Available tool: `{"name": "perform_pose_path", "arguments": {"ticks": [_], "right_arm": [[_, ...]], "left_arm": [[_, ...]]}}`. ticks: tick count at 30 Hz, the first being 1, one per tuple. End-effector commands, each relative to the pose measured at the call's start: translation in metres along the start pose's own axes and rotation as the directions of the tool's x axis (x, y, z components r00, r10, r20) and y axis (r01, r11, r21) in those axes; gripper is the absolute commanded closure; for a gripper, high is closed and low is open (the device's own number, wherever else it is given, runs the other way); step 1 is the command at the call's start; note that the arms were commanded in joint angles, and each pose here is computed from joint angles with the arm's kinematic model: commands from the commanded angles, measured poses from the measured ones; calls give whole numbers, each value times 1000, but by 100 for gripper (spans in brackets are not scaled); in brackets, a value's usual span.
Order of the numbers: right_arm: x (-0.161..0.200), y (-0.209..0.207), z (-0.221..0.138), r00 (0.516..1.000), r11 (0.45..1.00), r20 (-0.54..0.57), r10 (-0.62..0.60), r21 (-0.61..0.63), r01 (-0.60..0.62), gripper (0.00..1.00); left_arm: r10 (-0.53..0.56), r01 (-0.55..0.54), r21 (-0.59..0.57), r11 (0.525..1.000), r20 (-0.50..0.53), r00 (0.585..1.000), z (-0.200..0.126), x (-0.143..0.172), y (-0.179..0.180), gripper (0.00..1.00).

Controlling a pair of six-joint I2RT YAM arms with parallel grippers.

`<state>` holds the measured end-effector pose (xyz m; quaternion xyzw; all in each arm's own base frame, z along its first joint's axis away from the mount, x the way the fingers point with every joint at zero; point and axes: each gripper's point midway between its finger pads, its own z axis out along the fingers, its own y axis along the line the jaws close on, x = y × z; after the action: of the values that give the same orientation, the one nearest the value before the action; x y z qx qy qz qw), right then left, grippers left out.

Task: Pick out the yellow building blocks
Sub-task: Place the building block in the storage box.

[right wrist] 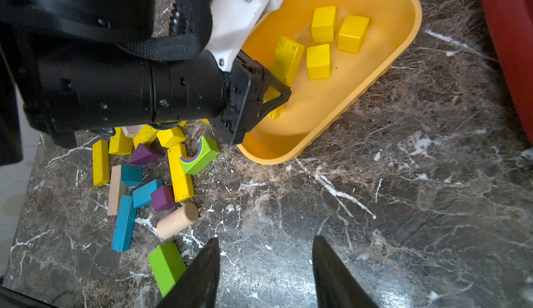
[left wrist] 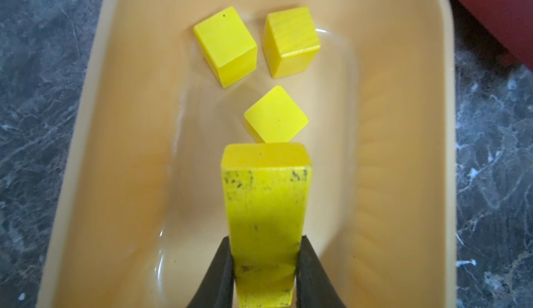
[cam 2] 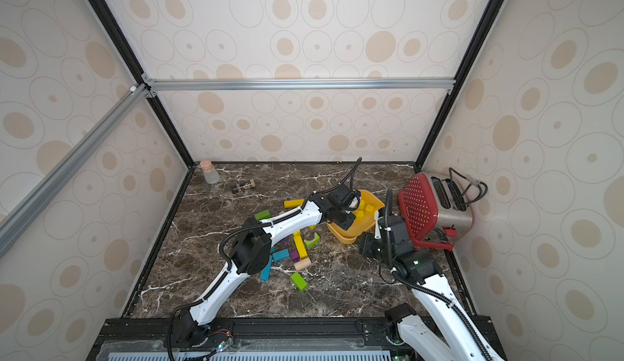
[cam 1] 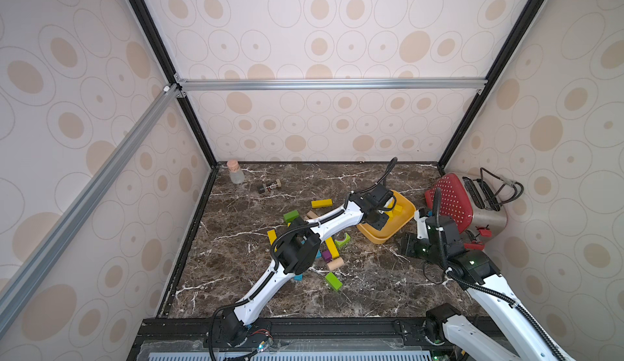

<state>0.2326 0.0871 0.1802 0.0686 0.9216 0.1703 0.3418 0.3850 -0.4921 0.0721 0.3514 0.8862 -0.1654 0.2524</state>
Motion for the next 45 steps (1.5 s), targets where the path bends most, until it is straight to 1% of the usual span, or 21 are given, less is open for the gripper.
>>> {"name": "perform_pose_path", "arguments": {"ticks": [1, 2, 7, 13, 19, 20, 30, 36, 45], "right_arm": [[4, -8, -3, 1000, 999, 3, 26, 27, -26, 47], [4, -8, -4, 1000, 999, 6, 25, 26, -25, 47], [4, -8, -5, 999, 999, 17, 29, 22, -30, 47], [2, -7, -7, 999, 999, 21, 28, 21, -28, 47], [4, -5, -5, 999, 999, 14, 42, 5, -42, 47], [5, -4, -4, 999, 999, 12, 46, 1, -46, 47], [1, 3, -1, 999, 999, -1, 44, -23, -44, 48], [1, 7, -1, 998, 997, -7, 58, -42, -58, 48], [-1, 20, 5, 997, 993, -19, 78, -84, -79, 50]], "left_arm": [[-18, 18, 12, 1000, 32, 999, -5, -14, 2, 63], [-21, 20, 12, 1000, 32, 999, -6, -14, 2, 60], [-25, 24, 16, 1000, 37, 999, -9, -16, 1, 57], [-26, 25, 20, 999, 53, 998, -17, -22, -1, 56], [-18, 17, 18, 1000, 100, 995, -41, -38, -1, 55], [-16, 13, 22, 1000, 141, 990, -48, -49, -2, 54], [-10, 6, 19, 1000, 228, 974, -93, -69, -2, 53], [3, -5, 8, 1000, 247, 969, -111, -72, 1, 53], [4, -1, -11, 1000, 251, 968, -133, -65, 12, 52]]}}
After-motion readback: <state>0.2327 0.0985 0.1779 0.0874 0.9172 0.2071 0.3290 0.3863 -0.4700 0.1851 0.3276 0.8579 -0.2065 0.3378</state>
